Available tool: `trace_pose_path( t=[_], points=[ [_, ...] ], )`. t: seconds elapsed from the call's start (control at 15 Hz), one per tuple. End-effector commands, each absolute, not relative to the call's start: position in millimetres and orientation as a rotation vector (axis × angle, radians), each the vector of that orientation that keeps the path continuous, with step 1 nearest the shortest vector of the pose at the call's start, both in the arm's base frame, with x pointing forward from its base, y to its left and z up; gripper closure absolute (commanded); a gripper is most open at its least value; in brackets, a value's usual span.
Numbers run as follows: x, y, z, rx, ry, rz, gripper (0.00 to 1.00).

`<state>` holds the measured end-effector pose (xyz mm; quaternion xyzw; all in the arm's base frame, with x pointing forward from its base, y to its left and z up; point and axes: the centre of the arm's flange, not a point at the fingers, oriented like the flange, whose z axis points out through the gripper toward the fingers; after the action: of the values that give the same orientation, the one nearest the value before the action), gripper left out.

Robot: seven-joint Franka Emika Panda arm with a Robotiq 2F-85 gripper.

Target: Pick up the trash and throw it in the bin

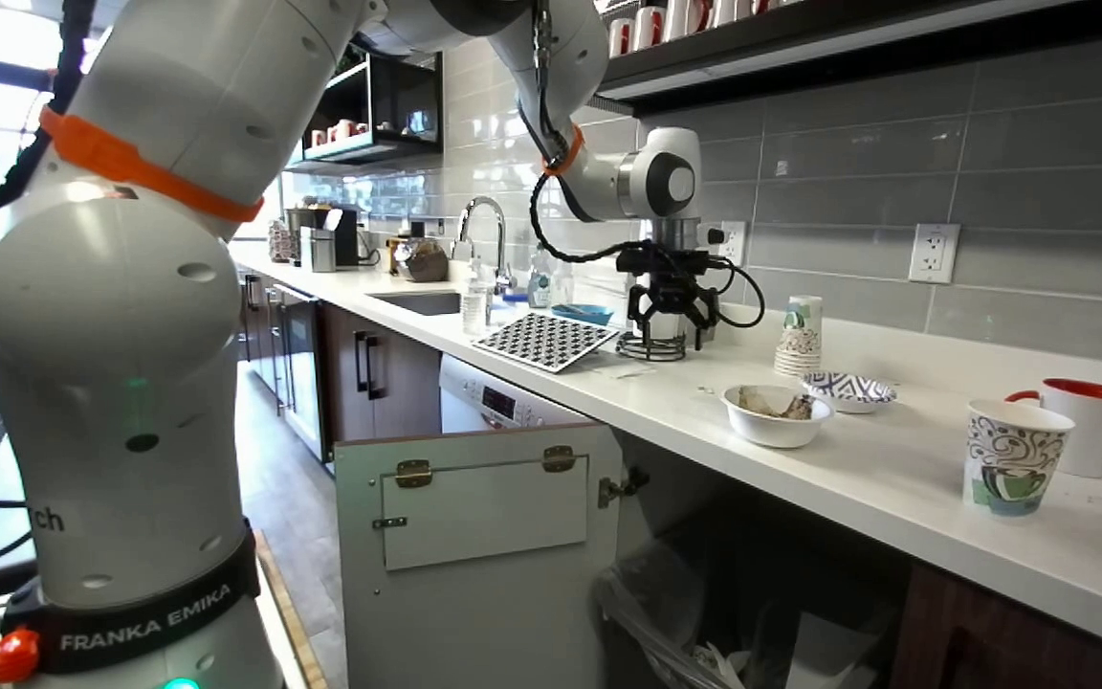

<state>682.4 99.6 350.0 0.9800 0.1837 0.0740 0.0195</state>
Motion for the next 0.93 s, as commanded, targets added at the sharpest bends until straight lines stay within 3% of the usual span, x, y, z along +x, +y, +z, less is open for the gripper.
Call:
trace_pose_path(
  t=[0.0, 0.87],
  points=[
    [693, 107, 334, 3.097, 0.360, 0.441, 0.00],
    [737, 107, 284, 3.039, 0.328, 0.598, 0.03]
  ],
)
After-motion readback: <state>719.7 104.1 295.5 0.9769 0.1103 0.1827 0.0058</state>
